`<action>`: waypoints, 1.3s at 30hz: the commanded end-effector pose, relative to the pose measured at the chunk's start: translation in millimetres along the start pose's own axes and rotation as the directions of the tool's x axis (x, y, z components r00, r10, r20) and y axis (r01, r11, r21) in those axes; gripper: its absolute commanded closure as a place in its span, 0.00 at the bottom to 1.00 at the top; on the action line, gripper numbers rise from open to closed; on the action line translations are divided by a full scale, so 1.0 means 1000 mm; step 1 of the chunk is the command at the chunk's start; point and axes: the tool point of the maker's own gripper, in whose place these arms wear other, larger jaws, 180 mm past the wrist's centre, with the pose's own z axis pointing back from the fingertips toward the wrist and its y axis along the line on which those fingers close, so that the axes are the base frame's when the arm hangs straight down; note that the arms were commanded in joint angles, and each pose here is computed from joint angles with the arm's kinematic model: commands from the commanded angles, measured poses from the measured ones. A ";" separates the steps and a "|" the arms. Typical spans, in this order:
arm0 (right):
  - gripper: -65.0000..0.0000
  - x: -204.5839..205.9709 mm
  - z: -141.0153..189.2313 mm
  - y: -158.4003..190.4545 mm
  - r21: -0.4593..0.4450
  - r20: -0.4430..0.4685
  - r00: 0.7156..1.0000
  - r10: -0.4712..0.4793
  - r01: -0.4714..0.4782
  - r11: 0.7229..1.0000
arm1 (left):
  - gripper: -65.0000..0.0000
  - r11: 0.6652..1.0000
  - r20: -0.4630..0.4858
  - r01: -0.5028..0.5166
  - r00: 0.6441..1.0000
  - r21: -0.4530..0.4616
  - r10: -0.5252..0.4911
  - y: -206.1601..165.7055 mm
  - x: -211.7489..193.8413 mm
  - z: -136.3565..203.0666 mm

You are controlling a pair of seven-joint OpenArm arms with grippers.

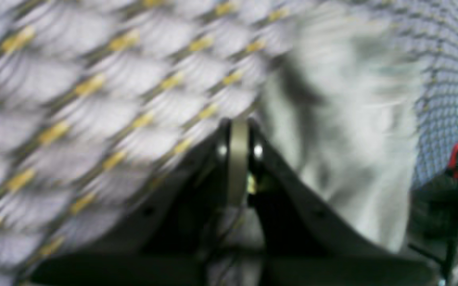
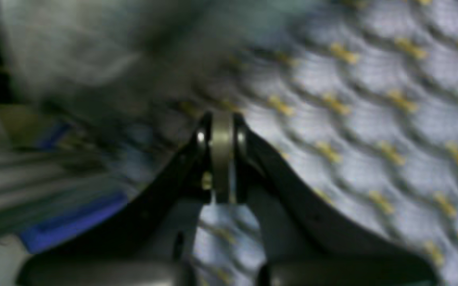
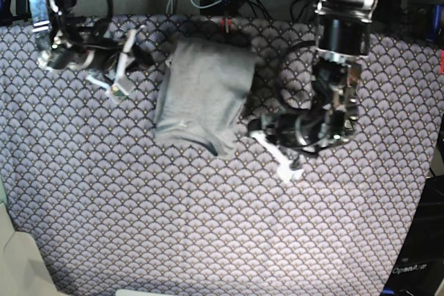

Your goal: Fold the T-shirt properly

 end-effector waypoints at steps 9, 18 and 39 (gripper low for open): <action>1.00 -0.035 0.039 -0.028 -0.109 0.036 0.993 -0.108 0.111 0.988 | 1.00 0.996 0.097 0.082 0.992 0.030 -0.084 0.019 0.002 0.091; 1.00 -0.079 0.074 -0.013 -0.164 0.002 0.987 -0.162 0.160 0.973 | 1.00 0.992 0.132 0.088 0.986 0.094 -0.100 0.025 -0.044 0.131; 1.00 -0.221 0.109 0.003 -0.515 -0.283 0.911 -0.298 0.118 0.849 | 1.00 0.946 -0.212 0.111 0.976 0.305 -0.046 0.078 -0.209 0.118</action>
